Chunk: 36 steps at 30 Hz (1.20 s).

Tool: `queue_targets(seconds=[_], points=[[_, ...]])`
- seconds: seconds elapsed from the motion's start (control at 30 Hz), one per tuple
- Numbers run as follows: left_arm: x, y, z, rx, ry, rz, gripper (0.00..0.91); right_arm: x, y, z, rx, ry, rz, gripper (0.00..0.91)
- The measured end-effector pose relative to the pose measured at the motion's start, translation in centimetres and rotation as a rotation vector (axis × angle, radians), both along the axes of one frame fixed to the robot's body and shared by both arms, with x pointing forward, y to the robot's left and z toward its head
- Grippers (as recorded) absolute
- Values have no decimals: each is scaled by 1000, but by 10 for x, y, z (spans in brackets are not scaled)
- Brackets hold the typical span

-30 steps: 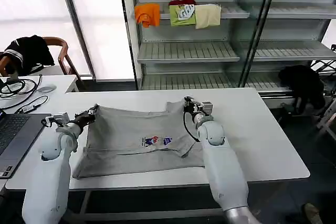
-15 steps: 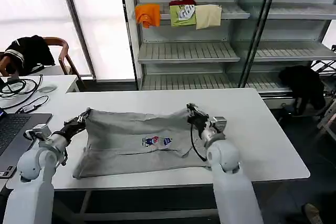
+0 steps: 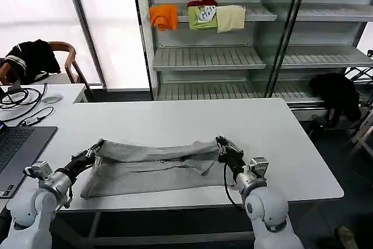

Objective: Fold and organize the clothes.

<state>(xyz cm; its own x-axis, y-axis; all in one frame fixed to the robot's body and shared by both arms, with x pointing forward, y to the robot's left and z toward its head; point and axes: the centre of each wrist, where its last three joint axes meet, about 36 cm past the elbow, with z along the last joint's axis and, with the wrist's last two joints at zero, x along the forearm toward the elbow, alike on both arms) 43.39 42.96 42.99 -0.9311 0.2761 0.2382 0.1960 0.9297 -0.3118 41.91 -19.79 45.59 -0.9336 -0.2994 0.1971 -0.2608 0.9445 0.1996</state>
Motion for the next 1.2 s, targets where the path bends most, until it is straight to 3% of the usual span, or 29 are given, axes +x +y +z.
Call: queue_targets(seconds=[0.13, 0.17, 0.2, 0.27, 0.3, 0.33, 0.73, 1.0, 1.07, 1.13, 1.2], points=[[-6, 5, -3, 0, 17, -2, 0, -7, -5, -7, -26, 17, -9, 0], [-7, 5, -4, 1, 23, -5, 0, -9, -6, -9, -34, 21, -9, 40], [-8, 5, -6, 2, 29, -7, 10, -10, -6, -11, -41, 25, -9, 907], [-11, 4, -8, 5, 37, -14, 20, -13, -6, -14, -53, 30, -11, 907], [-13, 4, -9, 6, 41, -19, 242, -14, -6, -15, -60, 31, -14, 907], [-14, 3, -10, 8, 45, -23, 907, -15, -6, -16, -67, 31, -17, 907], [-31, -12, -10, 124, 77, -3, 907, -28, -15, -18, -245, 37, -130, 907], [-49, -33, -12, 239, 92, 44, 907, -33, -14, 6, -256, -27, -154, 907], [-54, -37, -14, 262, 97, 57, 826, -35, -12, 13, -250, -42, -152, 907], [-57, -40, -16, 279, 99, 71, 625, -37, -9, 20, -241, -58, -147, 907], [-59, -42, -17, 290, 101, 86, 554, -39, -6, 27, -231, -75, -141, 907]])
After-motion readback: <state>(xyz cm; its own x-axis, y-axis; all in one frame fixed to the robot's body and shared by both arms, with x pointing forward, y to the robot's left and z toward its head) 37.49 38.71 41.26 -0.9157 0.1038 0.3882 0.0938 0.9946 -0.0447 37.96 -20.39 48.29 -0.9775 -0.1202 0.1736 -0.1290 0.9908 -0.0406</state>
